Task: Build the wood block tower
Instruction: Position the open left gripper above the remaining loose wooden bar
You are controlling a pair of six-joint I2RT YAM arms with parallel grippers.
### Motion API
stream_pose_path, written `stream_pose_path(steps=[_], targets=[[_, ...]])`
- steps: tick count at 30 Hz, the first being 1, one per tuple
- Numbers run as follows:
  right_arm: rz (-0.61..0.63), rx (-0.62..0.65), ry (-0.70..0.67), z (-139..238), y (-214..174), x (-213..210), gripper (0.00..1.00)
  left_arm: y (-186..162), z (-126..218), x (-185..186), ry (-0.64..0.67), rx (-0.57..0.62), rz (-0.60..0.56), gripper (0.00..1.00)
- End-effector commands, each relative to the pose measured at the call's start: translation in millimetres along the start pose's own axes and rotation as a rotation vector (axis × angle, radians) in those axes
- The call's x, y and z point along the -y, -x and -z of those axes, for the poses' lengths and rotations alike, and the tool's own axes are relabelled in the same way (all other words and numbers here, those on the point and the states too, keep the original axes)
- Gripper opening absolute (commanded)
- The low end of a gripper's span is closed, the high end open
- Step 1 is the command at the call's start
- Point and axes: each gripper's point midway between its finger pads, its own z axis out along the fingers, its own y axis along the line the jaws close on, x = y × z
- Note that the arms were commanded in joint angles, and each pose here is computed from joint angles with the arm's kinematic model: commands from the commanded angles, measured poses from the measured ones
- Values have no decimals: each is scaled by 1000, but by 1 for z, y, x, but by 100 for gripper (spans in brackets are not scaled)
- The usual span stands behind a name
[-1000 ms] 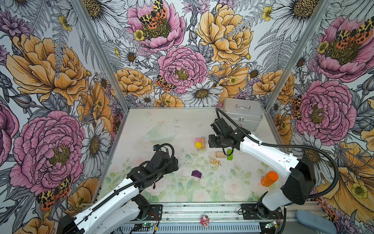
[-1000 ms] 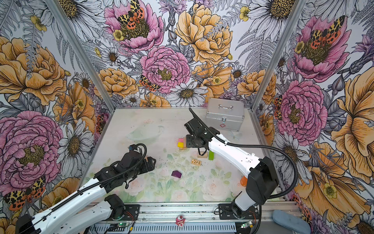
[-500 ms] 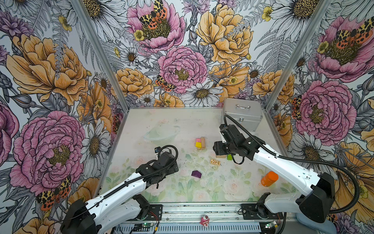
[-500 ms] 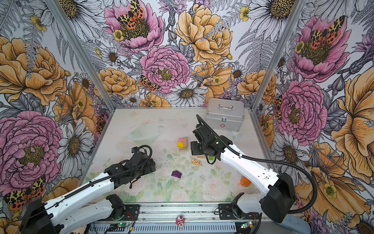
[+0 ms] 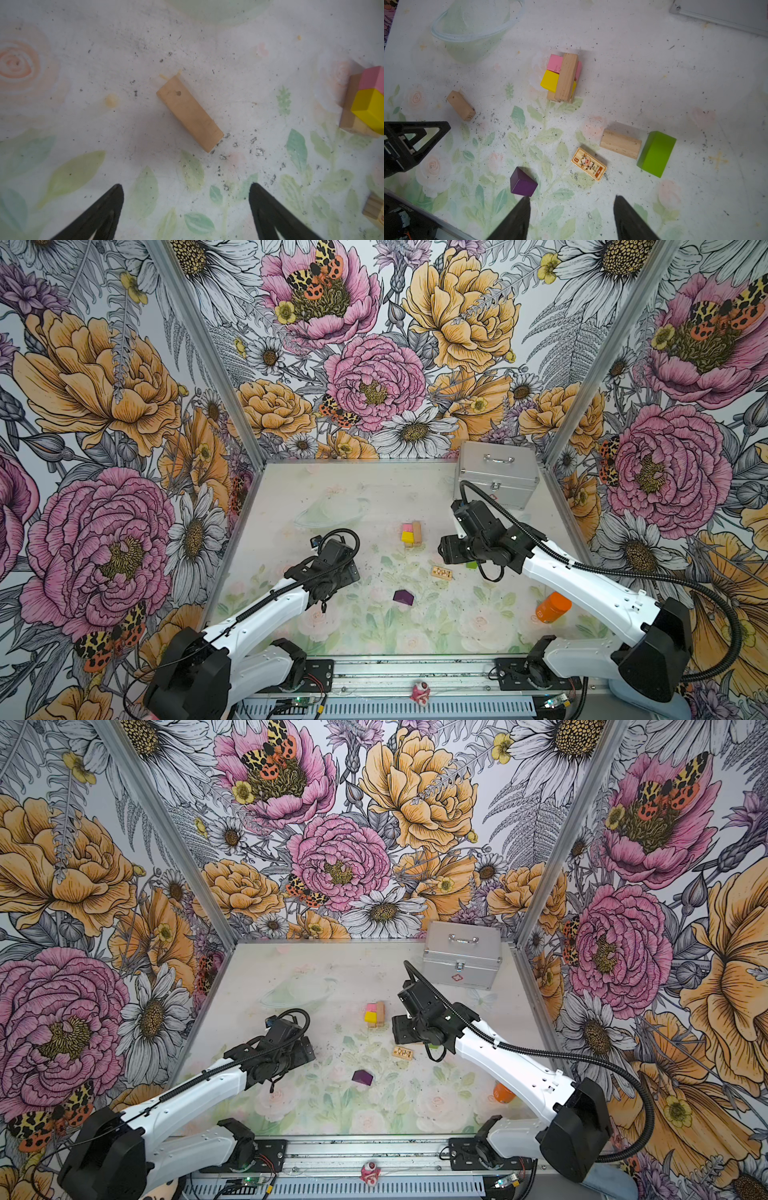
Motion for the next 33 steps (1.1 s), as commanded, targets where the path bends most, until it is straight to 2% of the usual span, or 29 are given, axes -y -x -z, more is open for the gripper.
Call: stream_pose_path(steps=[1,18,33], targets=[[16,44,13,7,6,-1,66,15,-4,17,-55,13,-10,94],[-15,61,-4,11,5,14,66,31,-39,21,2,-38,-14,77],[-30,52,-7,9,1,22,66,34,-56,13,50,-73,-11,74]])
